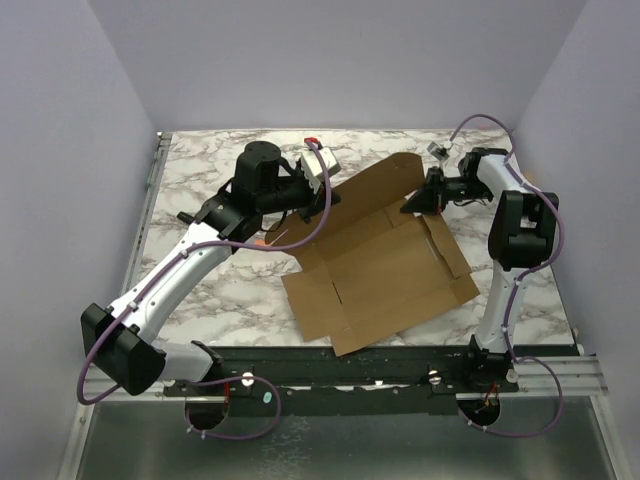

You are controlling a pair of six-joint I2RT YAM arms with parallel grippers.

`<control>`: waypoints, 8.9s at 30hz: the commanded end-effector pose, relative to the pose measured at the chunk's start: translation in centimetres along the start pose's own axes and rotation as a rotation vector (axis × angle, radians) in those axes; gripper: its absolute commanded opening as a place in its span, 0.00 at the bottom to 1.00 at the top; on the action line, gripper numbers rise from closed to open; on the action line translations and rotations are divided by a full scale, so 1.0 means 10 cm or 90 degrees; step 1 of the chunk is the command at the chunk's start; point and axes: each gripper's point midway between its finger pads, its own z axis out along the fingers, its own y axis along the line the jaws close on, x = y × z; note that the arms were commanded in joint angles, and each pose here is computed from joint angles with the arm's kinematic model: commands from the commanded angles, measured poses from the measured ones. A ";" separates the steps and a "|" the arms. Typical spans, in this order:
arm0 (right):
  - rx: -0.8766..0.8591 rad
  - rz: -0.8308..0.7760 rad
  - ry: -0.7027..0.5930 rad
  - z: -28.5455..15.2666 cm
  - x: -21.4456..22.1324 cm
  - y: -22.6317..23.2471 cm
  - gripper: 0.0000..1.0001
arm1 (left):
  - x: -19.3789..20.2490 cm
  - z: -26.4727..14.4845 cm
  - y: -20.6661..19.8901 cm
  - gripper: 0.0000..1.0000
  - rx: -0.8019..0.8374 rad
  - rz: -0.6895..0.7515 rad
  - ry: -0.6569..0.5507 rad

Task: Fold the paper box
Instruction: Fold the paper box at the center of the board.

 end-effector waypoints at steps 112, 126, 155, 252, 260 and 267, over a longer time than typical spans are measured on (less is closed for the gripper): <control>0.560 -0.109 0.081 -0.86 -0.14 -0.35 0.01 | -0.54 0.54 -0.44 0.00 0.079 -0.029 -0.057; 0.535 -0.089 0.080 -0.78 0.00 -0.40 0.01 | -0.27 0.78 -0.64 0.00 0.167 -0.174 -0.048; 0.448 0.031 0.071 -0.88 0.28 -0.25 0.50 | 0.18 0.96 -0.22 0.00 0.104 -0.247 -0.018; 0.050 -0.522 0.334 -0.44 1.38 0.39 0.41 | 0.33 1.18 -0.24 0.00 0.136 -0.268 0.102; 0.117 -0.405 0.288 -0.41 1.13 0.25 0.54 | 0.43 1.18 -0.25 0.00 0.137 -0.267 0.115; 0.232 -0.365 0.285 -0.51 1.11 0.07 0.60 | 0.55 1.14 -0.25 0.00 0.129 -0.269 0.131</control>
